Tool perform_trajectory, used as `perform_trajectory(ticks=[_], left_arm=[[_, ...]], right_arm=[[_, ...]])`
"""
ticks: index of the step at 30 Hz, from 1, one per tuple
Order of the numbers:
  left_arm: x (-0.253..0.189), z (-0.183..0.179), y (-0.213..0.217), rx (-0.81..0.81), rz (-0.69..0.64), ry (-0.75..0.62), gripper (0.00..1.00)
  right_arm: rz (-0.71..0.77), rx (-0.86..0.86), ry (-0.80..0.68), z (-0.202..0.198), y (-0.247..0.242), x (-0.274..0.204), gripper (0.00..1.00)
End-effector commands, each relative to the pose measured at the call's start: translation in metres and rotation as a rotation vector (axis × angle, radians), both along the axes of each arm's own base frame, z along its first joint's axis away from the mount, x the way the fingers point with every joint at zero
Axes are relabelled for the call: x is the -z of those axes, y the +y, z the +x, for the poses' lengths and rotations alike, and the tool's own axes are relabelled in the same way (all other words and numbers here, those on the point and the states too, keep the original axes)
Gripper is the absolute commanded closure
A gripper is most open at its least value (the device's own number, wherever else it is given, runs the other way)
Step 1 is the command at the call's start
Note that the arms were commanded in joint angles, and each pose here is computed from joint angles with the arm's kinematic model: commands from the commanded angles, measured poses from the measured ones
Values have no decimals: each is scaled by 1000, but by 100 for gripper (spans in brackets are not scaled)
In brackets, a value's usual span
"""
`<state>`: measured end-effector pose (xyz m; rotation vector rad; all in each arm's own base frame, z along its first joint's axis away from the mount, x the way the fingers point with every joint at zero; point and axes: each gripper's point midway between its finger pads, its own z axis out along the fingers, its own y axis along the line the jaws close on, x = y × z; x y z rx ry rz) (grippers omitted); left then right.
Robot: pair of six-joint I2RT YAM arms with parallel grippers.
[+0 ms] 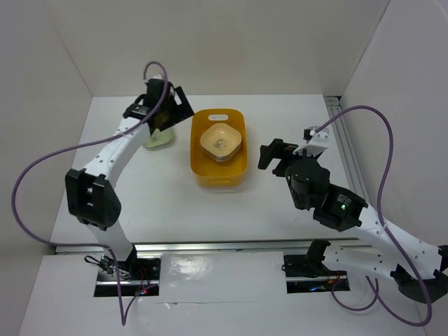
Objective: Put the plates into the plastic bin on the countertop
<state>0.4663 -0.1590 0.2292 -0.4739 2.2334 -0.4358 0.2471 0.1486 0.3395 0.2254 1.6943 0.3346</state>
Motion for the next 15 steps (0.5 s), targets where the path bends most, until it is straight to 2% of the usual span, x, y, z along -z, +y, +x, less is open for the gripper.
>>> perform_trajectory(ticks=[1,4,7,8,11,12,15], left_arm=[[-31,1,92,-278,-8,-72,1],[-13,6,140,-404,8,-28,1],[11,20,173,-449,-18,36,1],[38,27,180,-447,-5,99,1],[54,44,197,-433,0,132,1],[75,48,198,-424,16,177,1],[101,50,214,-435,2,230,1]], right_arm=[[3,-11,-9,2,3,1,0],[-30,-95,-13,1,16,10,0],[-81,-210,-28,-1,33,16,0],[-97,-229,-30,-1,34,16,0],[-129,-288,-18,0,48,24,0],[-154,-281,-3,2,47,30,0],[-169,-285,3,4,46,34,0]])
